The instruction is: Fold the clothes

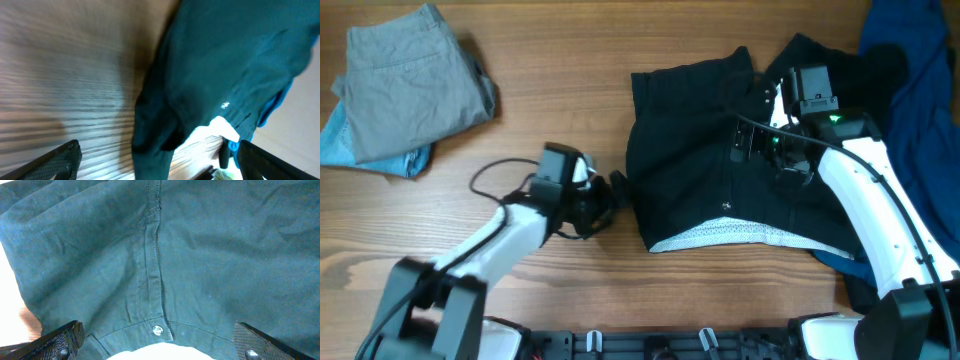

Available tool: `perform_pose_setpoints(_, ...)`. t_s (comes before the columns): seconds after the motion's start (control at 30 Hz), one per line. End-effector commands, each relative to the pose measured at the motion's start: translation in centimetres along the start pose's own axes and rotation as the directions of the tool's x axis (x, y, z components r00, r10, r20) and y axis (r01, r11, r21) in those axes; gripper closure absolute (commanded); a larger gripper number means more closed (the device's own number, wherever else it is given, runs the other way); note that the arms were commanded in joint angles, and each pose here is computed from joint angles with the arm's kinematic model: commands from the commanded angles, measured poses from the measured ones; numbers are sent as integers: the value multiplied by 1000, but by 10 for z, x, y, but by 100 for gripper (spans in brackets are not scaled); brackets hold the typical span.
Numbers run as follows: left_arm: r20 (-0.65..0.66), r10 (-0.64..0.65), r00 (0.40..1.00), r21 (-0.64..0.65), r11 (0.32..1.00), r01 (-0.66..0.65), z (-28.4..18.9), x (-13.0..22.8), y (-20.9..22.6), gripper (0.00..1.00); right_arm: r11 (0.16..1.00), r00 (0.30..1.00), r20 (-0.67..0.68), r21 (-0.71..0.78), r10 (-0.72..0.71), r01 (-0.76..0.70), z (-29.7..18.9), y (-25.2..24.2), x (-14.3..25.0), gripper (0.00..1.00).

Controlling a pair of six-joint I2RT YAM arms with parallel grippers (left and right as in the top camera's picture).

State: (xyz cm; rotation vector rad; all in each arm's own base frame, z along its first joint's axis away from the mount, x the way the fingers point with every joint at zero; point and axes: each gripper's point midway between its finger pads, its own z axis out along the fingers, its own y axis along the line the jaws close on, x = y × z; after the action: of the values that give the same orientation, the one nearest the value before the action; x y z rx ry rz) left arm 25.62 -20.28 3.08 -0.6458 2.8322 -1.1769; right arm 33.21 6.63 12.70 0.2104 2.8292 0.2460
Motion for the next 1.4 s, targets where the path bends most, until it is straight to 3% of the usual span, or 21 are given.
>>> perform_pose_setpoints(0.0, -75, -162, 984, -44, 986, 159, 36, 20, 2, 2, 1000, 1000, -6, -9, 9, -9, 1, 1, 0, 0)
perform_pose_setpoints(0.03, -87, -164, 983, -46, 986, 161, 44, 25, 1, 3, 1000, 1000, -6, -9, 9, -9, 1, 1, 0, 0)
perform_pose_setpoints(0.07, -104, -154, 983, -44, 988, 150, 54, 31, 0, 11, 1000, 1000, -6, -9, 9, -9, 1, 1, 0, 0)
perform_pose_setpoints(0.17, -129, -119, 984, -42, 992, 115, 64, 41, -2, 96, 1000, 1000, 0, -10, 8, -8, 1, 2, -2, 0)
perform_pose_setpoints(0.37, -179, -127, 975, -58, 991, 119, 20, 25, 25, 96, 998, 985, 173, -61, -9, 20, -3, 15, -44, 0)
perform_pose_setpoints(0.43, -125, -139, 982, -102, 987, 126, -4, 9, 48, 96, 996, 970, 242, -88, -12, 34, -7, 22, -61, 1)
perform_pose_setpoints(0.57, 65, -183, 981, -211, 958, 193, -65, -35, 108, 96, 974, 933, 358, -205, -22, 101, -11, 50, -93, 14)
perform_pose_setpoints(0.7, 193, -279, 941, -168, 935, 311, -100, -63, 139, 96, 896, 913, 382, -340, -147, 286, 21, 103, -98, 16)
perform_pose_setpoints(0.87, 229, -316, 921, -146, 924, 353, -110, -70, 147, 96, 871, 898, 379, -335, -225, 360, 87, 128, -96, 14)
perform_pose_setpoints(1.03, 225, -309, 924, -154, 925, 347, -108, -69, 147, 96, 832, 842, 484, -345, -240, 435, 138, 156, -109, 7)
perform_pose_setpoints(1.37, 224, -310, 924, -154, 925, 348, -108, -69, 147, 93, 839, 758, 624, -297, -191, 456, 172, 159, -135, 8)
